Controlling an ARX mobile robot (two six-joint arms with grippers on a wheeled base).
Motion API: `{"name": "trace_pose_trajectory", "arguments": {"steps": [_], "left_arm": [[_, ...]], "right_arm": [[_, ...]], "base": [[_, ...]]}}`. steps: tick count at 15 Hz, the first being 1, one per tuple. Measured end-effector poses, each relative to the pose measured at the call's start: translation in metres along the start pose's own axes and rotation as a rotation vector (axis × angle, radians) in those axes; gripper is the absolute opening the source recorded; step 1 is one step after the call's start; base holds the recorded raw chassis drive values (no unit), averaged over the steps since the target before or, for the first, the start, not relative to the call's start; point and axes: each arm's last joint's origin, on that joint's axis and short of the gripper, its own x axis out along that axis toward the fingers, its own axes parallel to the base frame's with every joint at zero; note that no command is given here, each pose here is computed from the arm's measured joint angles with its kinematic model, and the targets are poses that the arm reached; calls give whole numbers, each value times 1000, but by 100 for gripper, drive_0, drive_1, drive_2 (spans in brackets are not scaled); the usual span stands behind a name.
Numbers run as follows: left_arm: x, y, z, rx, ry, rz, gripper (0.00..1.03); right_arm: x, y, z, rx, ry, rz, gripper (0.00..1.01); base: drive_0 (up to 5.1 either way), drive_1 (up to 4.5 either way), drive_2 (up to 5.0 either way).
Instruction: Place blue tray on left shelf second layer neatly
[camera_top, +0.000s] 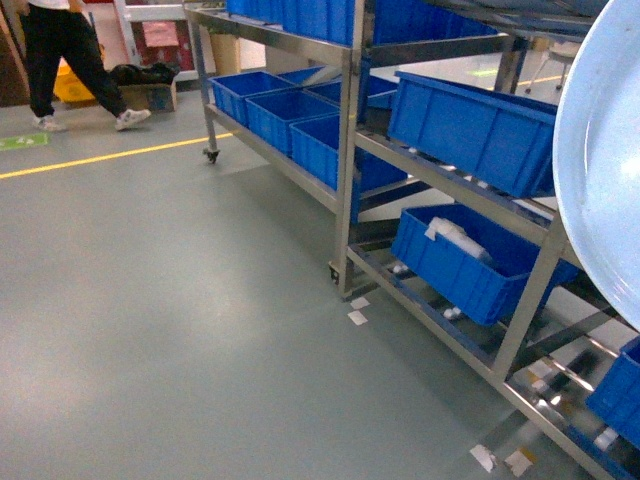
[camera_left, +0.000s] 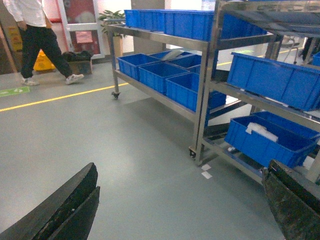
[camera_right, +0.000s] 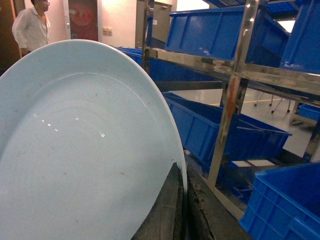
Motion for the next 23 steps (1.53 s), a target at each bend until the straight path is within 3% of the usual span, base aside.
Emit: {"name": "trace_pose_trajectory", "arguments": {"steps": [23], "left_arm": [[0, 0, 0, 0, 0, 0, 98]], "right_arm": [[0, 0, -1, 1, 6, 0, 2]], "base": [[-165, -165, -165]]}}
